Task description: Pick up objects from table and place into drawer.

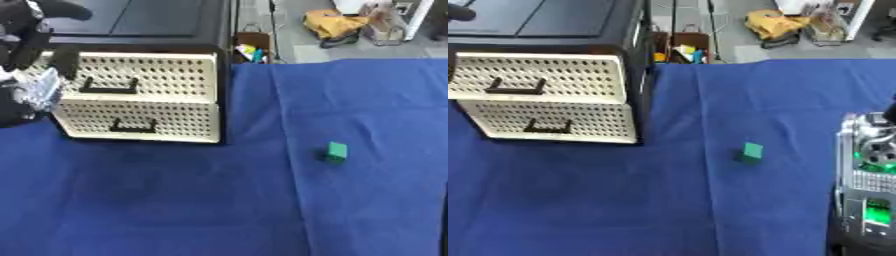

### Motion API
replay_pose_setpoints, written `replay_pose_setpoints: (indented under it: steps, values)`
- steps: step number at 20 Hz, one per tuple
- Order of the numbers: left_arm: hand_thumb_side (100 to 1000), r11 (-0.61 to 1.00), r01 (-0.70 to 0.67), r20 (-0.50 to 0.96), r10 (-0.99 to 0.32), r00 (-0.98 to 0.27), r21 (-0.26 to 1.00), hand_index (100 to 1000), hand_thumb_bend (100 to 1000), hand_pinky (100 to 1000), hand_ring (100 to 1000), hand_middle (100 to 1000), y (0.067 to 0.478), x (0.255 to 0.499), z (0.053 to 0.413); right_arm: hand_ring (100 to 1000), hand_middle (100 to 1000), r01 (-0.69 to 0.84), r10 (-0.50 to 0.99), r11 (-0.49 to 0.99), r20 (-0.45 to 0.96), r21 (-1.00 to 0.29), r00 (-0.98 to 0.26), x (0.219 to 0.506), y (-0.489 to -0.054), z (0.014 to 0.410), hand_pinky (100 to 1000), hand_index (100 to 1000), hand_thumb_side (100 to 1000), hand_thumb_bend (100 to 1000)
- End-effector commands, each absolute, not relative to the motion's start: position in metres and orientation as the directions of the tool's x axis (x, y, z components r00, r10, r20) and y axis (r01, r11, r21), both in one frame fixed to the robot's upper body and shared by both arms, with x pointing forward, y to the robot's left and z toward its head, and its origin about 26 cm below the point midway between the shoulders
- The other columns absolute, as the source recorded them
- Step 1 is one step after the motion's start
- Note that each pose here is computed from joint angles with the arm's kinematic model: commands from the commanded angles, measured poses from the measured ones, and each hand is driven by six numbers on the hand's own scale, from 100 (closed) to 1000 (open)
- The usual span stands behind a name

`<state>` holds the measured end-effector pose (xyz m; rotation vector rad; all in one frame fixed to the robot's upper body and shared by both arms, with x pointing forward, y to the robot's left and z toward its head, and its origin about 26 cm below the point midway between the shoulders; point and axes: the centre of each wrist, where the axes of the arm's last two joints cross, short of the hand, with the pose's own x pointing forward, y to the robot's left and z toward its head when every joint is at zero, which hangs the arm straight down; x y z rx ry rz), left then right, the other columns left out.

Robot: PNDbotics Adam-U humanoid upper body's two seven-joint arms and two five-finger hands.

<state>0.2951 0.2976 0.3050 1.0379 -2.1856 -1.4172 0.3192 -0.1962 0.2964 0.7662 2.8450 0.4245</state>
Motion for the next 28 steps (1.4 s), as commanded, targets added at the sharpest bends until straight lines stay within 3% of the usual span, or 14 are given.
replay_pose_setpoints:
  steps: [1, 6, 8, 17, 28]
  values:
    - [793, 0.089, -0.38, -0.183, -0.761, -0.622, 0.921, 870, 100, 100, 100, 121, 0.297, 0.291, 0.309, 727, 591, 0.449, 0.504, 0.835, -0.113, 0.317, -0.857, 0.315, -0.195, 0.302, 696, 769, 1000, 100]
    - [617, -0.041, -0.325, -0.225, -0.802, -0.553, 0.945, 857, 100, 100, 100, 100, 0.291, 0.292, 0.3, 726, 590, 0.446, 0.5, 0.837, -0.112, 0.316, -0.859, 0.315, -0.195, 0.301, 695, 767, 1000, 100]
    - [586, -0.08, -0.303, -0.237, -0.815, -0.529, 0.95, 849, 100, 100, 100, 100, 0.289, 0.292, 0.297, 727, 590, 0.446, 0.5, 0.837, -0.112, 0.316, -0.859, 0.315, -0.195, 0.301, 695, 767, 1000, 100]
    - [595, -0.182, -0.188, -0.249, -0.864, -0.437, 0.965, 880, 100, 100, 100, 100, 0.289, 0.292, 0.291, 728, 587, 0.45, 0.503, 0.834, -0.105, 0.319, -0.858, 0.315, -0.196, 0.3, 694, 749, 1000, 100]
    - [512, -0.259, -0.194, -0.311, -0.895, -0.32, 0.946, 888, 100, 100, 100, 100, 0.293, 0.289, 0.326, 729, 585, 0.461, 0.514, 0.827, -0.098, 0.322, -0.852, 0.315, -0.198, 0.3, 693, 734, 1000, 100]
